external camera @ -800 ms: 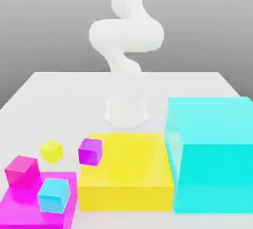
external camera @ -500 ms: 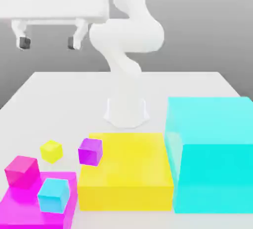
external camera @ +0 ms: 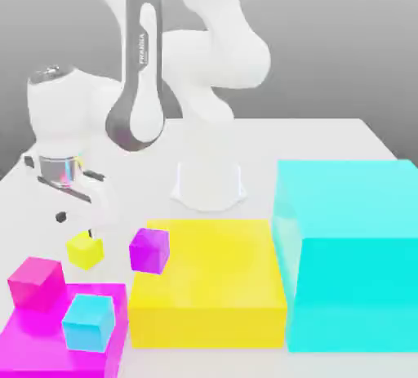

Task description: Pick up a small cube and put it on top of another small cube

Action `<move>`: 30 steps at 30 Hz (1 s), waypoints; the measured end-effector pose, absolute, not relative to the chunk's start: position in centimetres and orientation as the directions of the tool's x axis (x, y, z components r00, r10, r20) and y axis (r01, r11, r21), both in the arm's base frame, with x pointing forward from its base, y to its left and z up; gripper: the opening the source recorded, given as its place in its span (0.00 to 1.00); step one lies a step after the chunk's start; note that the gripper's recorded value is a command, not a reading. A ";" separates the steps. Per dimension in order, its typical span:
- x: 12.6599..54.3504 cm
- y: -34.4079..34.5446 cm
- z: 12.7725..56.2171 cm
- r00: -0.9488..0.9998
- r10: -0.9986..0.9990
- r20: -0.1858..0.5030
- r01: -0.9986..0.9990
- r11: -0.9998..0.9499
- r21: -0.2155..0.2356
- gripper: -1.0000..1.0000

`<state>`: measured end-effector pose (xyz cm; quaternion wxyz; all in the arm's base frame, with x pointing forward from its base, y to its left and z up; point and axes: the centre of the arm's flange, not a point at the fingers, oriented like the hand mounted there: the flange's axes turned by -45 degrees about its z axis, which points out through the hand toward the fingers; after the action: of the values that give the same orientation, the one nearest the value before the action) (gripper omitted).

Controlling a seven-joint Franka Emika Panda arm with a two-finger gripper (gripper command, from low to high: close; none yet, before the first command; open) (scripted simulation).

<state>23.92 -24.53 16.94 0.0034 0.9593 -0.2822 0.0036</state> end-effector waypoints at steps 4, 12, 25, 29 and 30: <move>23.8 -24.5 14.8 0.840 -0.542 0.008 -0.542 -0.840 0.005 0.50; 23.6 -24.1 12.7 0.838 -0.545 0.000 -0.545 -0.838 0.001 0.00; 23.8 -24.5 17.6 0.838 -0.545 0.006 -0.545 -0.838 0.003 0.00; 23.2 -25.0 19.6 0.824 -0.566 0.017 -0.566 -0.824 0.000 0.00; 22.8 -26.7 20.7 0.800 -0.599 0.042 -0.599 -0.801 0.001 0.00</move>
<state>22.84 -26.73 20.69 0.0070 0.9486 -0.3157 0.0196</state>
